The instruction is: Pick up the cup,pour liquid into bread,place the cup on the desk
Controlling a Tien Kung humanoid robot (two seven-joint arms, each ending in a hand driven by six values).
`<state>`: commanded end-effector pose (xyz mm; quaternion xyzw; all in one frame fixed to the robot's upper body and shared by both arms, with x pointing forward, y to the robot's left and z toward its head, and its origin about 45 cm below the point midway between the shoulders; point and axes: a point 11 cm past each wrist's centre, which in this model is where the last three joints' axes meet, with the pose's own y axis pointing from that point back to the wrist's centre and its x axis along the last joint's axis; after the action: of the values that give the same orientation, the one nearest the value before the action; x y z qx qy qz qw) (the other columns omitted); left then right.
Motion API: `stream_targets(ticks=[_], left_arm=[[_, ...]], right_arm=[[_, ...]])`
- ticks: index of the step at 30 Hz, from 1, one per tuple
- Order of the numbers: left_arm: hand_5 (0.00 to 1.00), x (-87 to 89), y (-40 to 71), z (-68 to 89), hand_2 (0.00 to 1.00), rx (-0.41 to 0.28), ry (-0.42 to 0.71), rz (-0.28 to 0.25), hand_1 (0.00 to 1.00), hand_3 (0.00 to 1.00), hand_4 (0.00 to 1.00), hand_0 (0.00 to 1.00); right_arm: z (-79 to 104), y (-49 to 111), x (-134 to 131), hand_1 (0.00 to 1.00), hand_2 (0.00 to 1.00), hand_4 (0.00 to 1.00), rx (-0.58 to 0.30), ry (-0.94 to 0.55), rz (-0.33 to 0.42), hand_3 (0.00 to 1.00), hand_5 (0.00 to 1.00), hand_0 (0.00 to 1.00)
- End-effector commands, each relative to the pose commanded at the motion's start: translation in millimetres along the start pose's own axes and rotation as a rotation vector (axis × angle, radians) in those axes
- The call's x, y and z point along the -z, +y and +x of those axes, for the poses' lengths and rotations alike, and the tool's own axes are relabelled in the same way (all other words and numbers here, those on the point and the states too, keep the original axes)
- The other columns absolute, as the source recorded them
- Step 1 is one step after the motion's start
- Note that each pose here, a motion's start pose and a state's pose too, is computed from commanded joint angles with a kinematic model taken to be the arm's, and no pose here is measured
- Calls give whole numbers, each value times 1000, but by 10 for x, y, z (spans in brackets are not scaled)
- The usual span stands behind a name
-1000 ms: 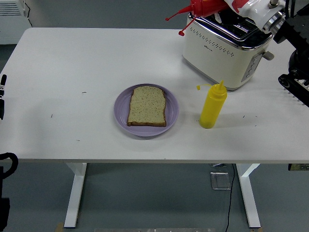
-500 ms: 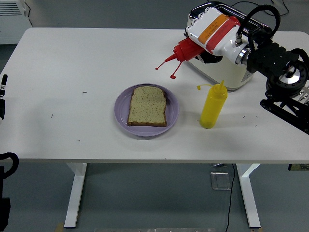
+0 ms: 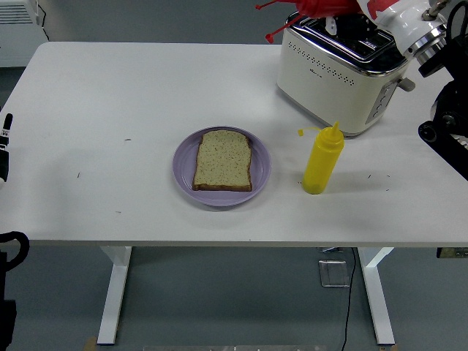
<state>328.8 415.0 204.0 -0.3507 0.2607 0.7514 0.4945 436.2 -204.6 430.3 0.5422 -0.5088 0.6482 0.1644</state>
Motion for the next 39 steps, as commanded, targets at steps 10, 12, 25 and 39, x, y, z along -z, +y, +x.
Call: stream_targets(ticks=[10,12,25,39], left_arm=[[998,25,14,18,736,-5,-2,7,736,693,509,784],[998,39,16,15,736,-4,-2,11,736,693,508,785],[998,57,15,7,736,-2,-4,17,736,693,510,784],[998,52,7,-7,736,1,-3,14,736,693,509,785]], right_arm=[[-34,572,-528,58,218,664,-184,-487,-201,289,201,94],[-26,744,-653,60,218,664,-239,-573,-236,294,201,96],[-271,1548,-1148,60,222,663,-403,-949,-496,298,201,100],[-869,2069,-1116,133,263,664,-385,-907,-616,313,200,194]])
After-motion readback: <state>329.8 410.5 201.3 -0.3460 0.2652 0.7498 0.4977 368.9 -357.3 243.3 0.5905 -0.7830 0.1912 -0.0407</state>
